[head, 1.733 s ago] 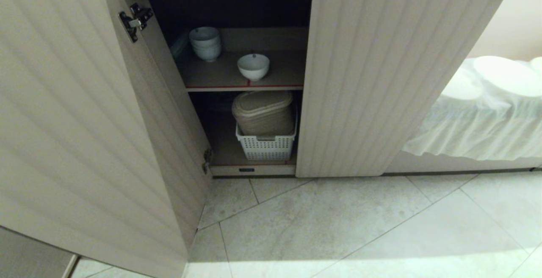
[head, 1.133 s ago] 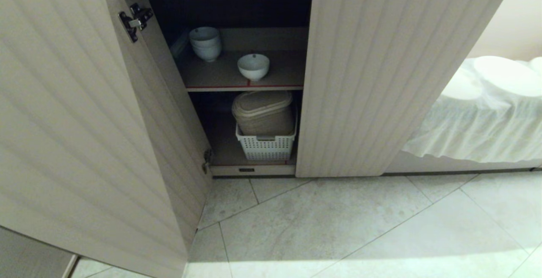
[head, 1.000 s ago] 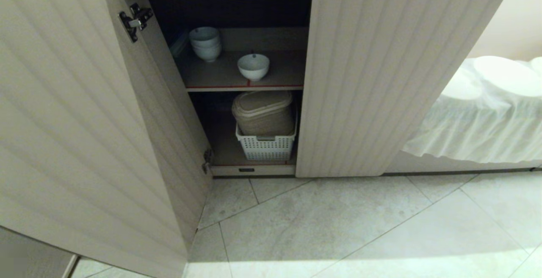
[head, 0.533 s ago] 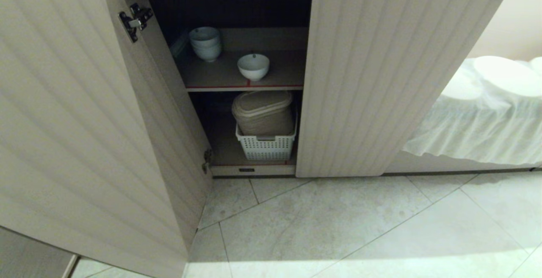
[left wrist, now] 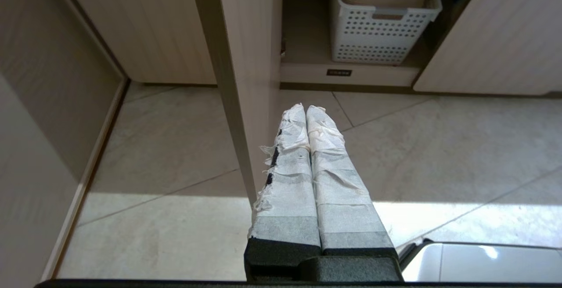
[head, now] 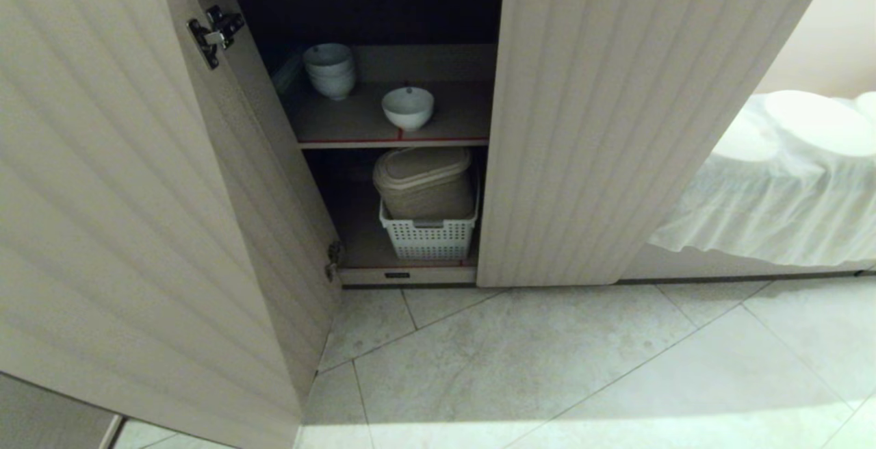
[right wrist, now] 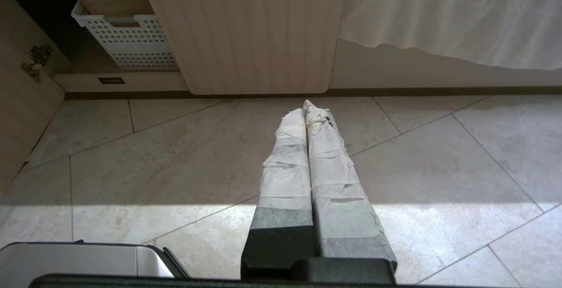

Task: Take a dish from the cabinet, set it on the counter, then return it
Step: Take the bowl from the cabinet

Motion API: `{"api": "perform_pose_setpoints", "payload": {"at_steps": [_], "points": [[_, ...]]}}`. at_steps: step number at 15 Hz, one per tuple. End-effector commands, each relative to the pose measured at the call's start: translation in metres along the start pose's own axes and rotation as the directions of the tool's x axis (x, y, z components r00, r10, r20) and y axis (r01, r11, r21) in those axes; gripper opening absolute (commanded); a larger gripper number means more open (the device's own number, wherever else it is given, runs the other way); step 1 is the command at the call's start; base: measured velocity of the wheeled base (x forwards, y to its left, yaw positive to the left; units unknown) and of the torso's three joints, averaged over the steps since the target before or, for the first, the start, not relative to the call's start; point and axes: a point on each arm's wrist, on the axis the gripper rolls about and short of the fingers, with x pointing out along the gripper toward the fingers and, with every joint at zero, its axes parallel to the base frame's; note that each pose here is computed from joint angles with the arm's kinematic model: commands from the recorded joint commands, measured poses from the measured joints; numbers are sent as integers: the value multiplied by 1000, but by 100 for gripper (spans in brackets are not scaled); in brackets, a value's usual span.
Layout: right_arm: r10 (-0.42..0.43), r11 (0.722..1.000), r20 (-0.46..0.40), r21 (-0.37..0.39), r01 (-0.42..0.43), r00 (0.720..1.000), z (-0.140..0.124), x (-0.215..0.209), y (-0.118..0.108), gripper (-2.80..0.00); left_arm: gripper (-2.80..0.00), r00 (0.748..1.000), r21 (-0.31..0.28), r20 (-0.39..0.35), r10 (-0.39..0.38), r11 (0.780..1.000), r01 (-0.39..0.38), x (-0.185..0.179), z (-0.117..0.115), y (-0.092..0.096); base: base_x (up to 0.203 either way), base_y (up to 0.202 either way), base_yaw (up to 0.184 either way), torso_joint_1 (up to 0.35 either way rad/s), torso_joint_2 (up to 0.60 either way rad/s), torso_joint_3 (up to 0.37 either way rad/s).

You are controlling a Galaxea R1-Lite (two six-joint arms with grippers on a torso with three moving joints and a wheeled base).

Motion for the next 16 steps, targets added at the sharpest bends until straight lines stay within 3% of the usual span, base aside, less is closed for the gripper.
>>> {"api": "perform_pose_setpoints", "payload": {"at_steps": [1,12,16], "points": [[0,1000,2,0,0,1000,0,0,0,-280,-280,1000,-1,0,2,1000,-2,0,0,0,0,0,0,0,0,0],[-1,1000,2,0,1,1000,0,0,0,-280,-280,1000,5,-1,1,1000,-1,0,0,0,0,-186,0,2,2,1],[1,1000,2,0,-1,1000,0,0,0,-280,-280,1000,5,-1,1,1000,-1,0,0,0,0,-56,0,-1,-1,2]]}}
